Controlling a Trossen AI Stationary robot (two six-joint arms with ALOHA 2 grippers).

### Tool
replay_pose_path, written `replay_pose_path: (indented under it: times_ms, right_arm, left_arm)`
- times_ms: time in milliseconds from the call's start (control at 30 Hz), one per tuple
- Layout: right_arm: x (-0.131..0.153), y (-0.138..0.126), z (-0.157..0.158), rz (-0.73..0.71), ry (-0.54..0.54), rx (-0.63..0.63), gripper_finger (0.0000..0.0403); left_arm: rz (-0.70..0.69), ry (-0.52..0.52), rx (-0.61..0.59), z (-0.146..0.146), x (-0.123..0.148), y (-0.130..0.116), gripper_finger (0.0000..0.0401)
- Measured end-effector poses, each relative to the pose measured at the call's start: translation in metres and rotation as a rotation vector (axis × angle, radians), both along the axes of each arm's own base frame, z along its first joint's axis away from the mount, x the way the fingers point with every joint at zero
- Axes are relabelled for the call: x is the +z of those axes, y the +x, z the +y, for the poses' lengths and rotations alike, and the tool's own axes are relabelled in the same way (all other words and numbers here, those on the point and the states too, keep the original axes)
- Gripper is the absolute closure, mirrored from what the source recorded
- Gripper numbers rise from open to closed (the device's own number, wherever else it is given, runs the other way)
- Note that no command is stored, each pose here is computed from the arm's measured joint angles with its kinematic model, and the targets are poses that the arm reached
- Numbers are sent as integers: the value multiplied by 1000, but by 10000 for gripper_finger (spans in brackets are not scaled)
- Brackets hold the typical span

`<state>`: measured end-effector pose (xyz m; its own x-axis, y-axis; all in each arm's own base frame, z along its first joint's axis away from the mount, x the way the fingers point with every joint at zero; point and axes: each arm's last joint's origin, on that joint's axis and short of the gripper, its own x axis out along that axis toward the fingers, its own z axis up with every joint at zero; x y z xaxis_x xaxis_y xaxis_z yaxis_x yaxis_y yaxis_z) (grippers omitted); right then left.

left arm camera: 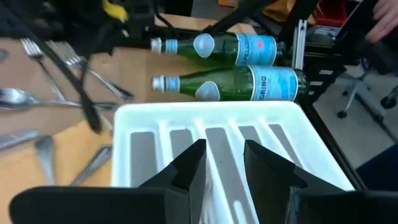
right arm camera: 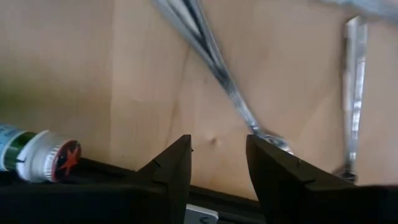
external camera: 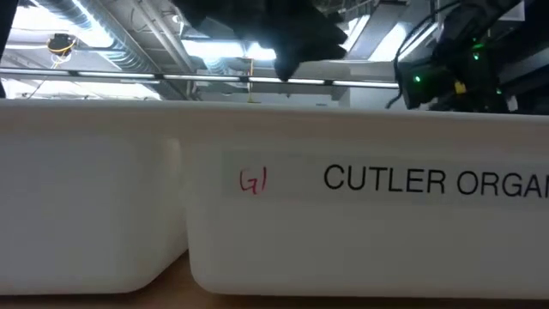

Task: Sort silverware
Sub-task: Put the silver fork into the white silverware tray

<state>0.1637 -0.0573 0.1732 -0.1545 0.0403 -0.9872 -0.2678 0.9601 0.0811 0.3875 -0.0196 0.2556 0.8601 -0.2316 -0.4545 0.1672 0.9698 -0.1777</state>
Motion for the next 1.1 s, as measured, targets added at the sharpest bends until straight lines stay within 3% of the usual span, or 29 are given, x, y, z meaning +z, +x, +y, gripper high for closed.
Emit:
replay_pose_path:
  times_ms: [400,600,1000,1100]
  right_arm:
    - [-31,-8,0,-36,-99,11,246]
    - [-41,-13,3,-45,-88,9,253]
    - [-42,-16,5,-33,-44,0,385]
    - [-40,-15,4,-33,-48,-11,390]
  left_arm:
    - [13,12,42,16,10,-9,304]
    - [23,13,45,17,9,-9,303]
    - [25,1,50,17,9,-9,303]
    - [27,-5,53,17,9,-9,303]
